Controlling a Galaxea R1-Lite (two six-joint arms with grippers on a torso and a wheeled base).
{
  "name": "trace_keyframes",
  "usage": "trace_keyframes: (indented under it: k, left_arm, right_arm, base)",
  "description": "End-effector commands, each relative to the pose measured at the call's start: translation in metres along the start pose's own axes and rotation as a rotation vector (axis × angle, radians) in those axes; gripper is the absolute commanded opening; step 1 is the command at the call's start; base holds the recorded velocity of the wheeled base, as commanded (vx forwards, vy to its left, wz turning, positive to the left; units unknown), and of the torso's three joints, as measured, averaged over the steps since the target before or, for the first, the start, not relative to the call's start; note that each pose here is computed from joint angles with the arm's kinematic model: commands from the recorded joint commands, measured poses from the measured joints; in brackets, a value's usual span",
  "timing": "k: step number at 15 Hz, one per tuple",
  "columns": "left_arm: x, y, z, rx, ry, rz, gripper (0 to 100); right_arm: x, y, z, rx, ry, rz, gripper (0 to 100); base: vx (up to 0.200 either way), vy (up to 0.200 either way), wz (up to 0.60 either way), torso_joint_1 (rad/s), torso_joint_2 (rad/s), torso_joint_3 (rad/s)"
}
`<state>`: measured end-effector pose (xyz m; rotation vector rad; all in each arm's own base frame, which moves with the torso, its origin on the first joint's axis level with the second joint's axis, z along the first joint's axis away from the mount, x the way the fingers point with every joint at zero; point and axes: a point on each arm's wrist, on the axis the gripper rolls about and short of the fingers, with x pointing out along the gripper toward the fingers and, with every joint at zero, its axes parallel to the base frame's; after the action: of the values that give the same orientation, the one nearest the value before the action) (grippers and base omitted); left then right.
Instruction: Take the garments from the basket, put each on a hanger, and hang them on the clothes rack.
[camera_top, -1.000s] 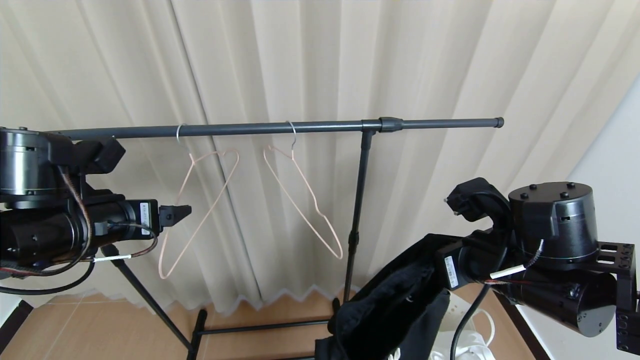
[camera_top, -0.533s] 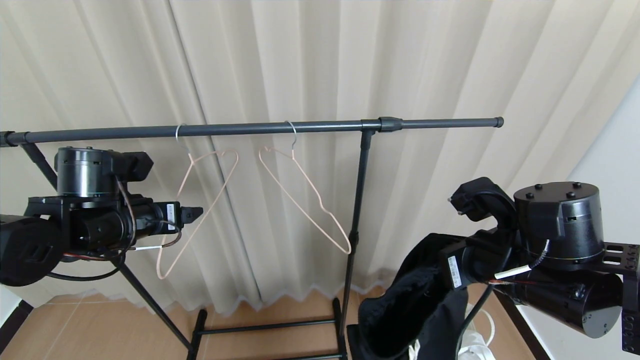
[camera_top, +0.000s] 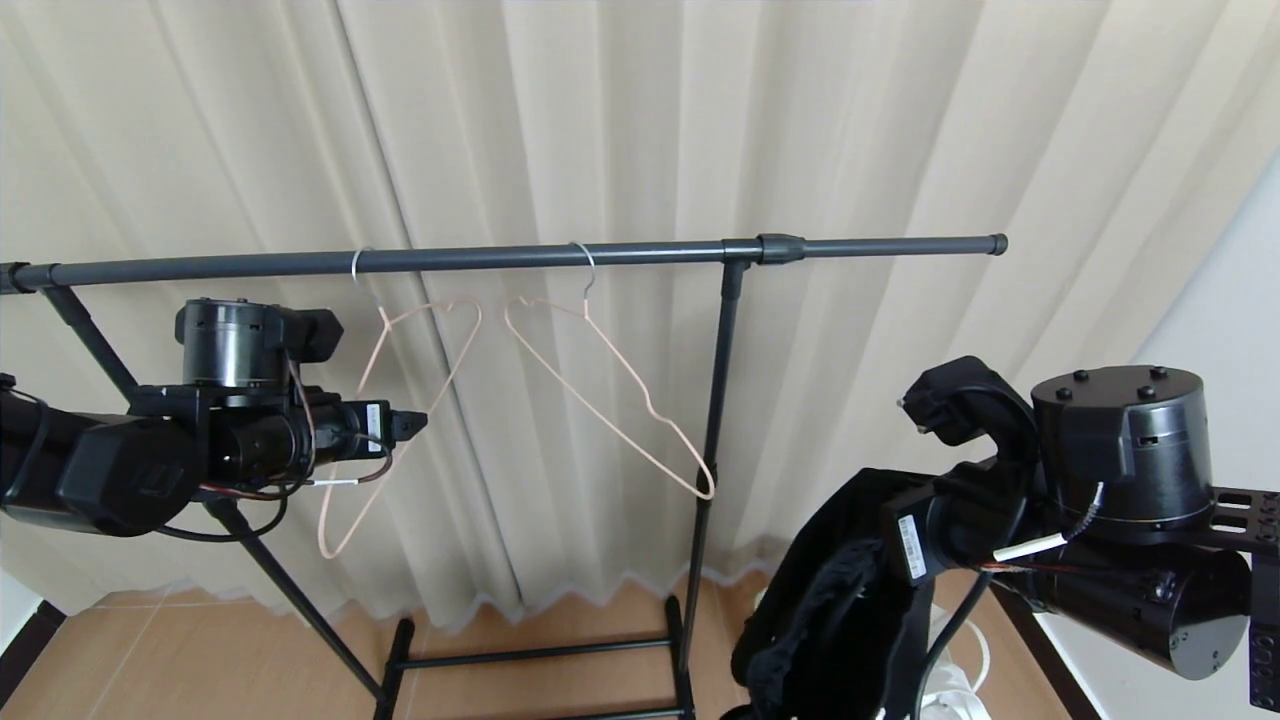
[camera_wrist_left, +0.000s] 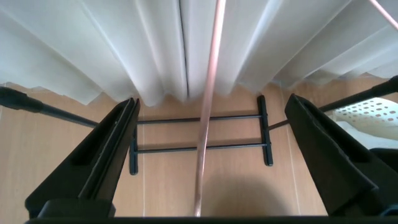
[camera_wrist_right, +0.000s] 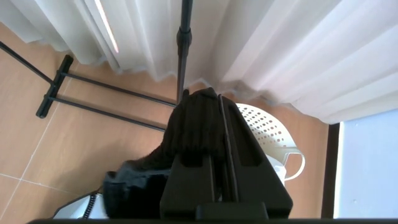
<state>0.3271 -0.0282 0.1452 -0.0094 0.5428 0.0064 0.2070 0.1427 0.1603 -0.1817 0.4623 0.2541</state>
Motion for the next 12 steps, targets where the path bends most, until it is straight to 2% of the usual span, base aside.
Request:
trace_keyframes:
  k: [1,8,9,12]
  left_arm:
    - [0.0048,-0.0004,-0.0014,0.001,0.007,0.001,100]
    - [0.0141,-0.0016,-0.0025,-0.003,-0.010,-0.001,100]
    - [0.0137,-0.0016,-0.0017,-0.003,-0.013,-0.002,0]
    - [0.0122,-0.0026,-0.0012,-0.002,-0.016,-0.003,0]
  right_arm:
    - [-0.0013,-0.0005,-0.0004,0.000,-0.001,0.000,0]
    - [-0.0039,-0.0014,0.0002,-0.003,-0.008,0.001,0]
    - [-0.0047,-0.0017,0.0006,-0.002,-0.011,0.001,0]
    - [-0.0047,-0.0016,0.0015,-0.001,-0.014,0.001,0]
  base:
    - [0.000,0.000,0.00,0.000,0.00,0.000]
    - [0.000,0.000,0.00,0.000,0.00,0.000]
    - [0.000,0.000,0.00,0.000,0.00,0.000]
    - [0.000,0.000,0.00,0.000,0.00,0.000]
